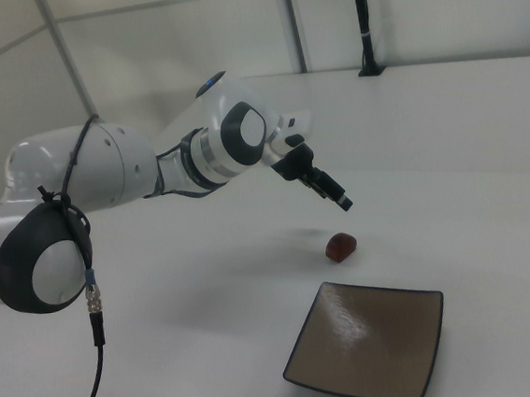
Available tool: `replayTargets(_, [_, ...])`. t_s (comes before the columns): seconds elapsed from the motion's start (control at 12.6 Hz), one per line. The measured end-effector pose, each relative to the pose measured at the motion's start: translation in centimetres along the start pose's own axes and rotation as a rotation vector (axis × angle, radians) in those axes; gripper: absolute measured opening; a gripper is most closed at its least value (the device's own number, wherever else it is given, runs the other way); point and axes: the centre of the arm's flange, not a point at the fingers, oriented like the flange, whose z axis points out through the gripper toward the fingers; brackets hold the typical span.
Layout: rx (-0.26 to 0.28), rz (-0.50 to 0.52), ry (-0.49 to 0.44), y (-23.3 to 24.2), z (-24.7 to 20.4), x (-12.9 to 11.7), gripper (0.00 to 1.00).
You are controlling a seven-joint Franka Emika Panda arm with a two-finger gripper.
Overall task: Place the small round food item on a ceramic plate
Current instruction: 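Lower the gripper onto the red food item and close on it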
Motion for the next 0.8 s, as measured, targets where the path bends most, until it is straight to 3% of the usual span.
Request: replayTargets(0.8, [-0.031,0.037,-0.065,1.5,3.9,-1.5,1.0])
